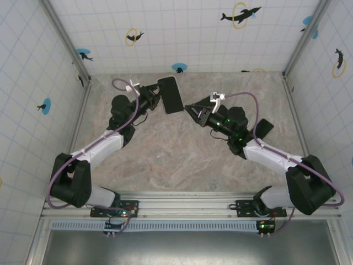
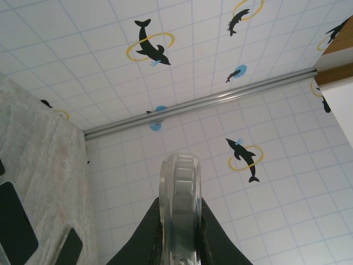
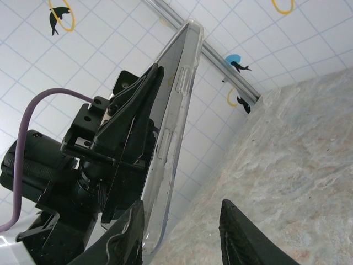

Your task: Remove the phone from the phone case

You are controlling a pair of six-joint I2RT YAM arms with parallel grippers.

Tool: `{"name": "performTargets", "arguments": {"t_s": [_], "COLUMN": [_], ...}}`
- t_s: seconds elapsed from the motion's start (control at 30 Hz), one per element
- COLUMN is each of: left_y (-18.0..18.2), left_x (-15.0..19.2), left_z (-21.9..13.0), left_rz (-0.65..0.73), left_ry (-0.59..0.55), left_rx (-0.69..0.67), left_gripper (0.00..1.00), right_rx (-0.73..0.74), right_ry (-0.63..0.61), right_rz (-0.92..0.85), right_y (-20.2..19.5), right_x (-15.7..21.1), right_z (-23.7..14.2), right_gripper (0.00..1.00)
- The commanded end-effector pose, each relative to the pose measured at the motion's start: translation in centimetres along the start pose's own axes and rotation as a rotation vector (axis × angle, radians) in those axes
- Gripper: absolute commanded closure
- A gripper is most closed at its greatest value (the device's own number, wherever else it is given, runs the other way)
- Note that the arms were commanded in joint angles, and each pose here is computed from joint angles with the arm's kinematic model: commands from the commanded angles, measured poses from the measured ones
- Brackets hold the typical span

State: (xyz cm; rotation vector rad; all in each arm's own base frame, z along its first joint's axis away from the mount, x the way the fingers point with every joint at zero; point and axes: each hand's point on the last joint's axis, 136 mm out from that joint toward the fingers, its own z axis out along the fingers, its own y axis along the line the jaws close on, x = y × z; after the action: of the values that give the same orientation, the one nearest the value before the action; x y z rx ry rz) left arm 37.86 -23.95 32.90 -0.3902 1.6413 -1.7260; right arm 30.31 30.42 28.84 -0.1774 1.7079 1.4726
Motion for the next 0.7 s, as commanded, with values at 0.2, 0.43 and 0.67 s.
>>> {"name": "performTargets", "arguments": {"t_s": [0.2,0.43,0.67], "left_y": [-3.9,-4.4,-3.7], "left_x": [-0.7,0.7,0.8], "left_z": [0.0,0.3,0.3], "left_rz": [-0.009,-0.092,-0.087], "left_ry": [-0.054,-0.072,-0.097], "left_rx": [0.117,0.135,0.106], "left_gripper": [1.0,1.0,1.0], "right_rx": [0.014,0.05,0.012], "right_ry": [0.081,0.117,0.087], "right_rz": [0.045,0.101,0.162], "right_y": [-0.5,-1.8,-1.0], "right_x": [1.7,2.9,2.4], "right_z": [0.8,1.2,1.6], "right_gripper": [0.64,0.65,0.65]}}
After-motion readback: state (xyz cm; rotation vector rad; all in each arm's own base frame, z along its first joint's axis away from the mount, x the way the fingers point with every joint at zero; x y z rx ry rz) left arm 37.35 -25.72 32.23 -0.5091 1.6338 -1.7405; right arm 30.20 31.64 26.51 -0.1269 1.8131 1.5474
